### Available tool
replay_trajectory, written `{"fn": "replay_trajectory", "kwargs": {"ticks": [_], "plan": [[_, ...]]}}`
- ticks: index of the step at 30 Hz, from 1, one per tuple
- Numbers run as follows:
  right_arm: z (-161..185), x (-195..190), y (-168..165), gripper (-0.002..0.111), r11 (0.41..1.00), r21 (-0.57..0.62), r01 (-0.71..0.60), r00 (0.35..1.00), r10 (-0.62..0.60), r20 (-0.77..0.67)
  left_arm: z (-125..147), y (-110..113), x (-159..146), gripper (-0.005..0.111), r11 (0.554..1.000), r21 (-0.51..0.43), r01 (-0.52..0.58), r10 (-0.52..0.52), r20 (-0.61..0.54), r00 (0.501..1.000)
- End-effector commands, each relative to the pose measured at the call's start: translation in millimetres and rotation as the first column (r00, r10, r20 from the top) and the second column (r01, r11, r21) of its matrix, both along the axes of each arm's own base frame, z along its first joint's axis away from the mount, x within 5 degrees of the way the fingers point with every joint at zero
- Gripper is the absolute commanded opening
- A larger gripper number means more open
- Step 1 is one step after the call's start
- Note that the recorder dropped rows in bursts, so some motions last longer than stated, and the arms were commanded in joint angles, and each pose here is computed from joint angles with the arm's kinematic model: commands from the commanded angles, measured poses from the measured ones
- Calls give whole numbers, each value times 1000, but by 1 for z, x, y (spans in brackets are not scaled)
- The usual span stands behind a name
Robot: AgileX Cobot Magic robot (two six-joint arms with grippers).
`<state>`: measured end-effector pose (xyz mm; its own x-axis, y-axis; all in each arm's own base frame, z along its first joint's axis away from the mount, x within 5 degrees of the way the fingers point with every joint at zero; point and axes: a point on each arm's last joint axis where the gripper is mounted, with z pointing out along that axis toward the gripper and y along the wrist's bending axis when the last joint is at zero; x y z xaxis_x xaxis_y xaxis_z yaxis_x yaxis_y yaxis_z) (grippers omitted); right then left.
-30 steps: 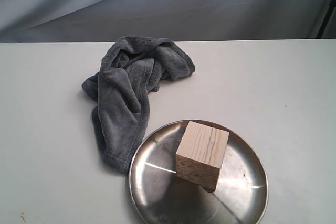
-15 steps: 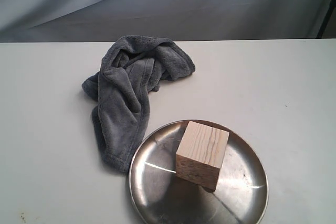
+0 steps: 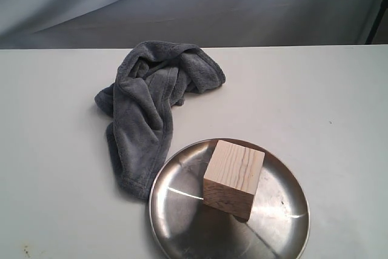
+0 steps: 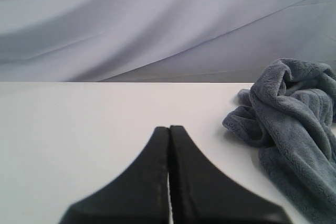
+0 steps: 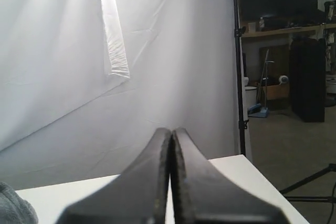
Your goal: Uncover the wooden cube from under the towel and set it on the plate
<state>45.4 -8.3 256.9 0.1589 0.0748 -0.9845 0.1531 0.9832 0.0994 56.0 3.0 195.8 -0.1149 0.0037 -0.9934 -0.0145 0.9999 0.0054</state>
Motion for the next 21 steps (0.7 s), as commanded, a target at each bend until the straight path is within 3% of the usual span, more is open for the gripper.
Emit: {"fn": "replay_trajectory", "kwargs": {"ticks": [1, 4, 10, 15, 21], "plan": [[-27, 7, 0, 0, 995, -103, 5, 999, -9, -34, 0, 0, 0, 0, 1000, 3, 0, 0, 9, 1000], [-43, 10, -1, 0, 990, -144, 3, 997, -14, -76, 0, 0, 0, 0, 1000, 3, 0, 0, 9, 1000], [-59, 10, -2, 0, 997, -71, 4, 972, -21, -236, 0, 0, 0, 0, 1000, 3, 0, 0, 9, 1000], [-61, 10, 0, 0, 997, 82, -8, 972, 27, -233, 0, 0, 0, 0, 1000, 3, 0, 0, 9, 1000], [-65, 10, 1, 0, 993, 115, -8, 960, 40, -277, 0, 0, 0, 0, 1000, 3, 0, 0, 9, 1000]]}}
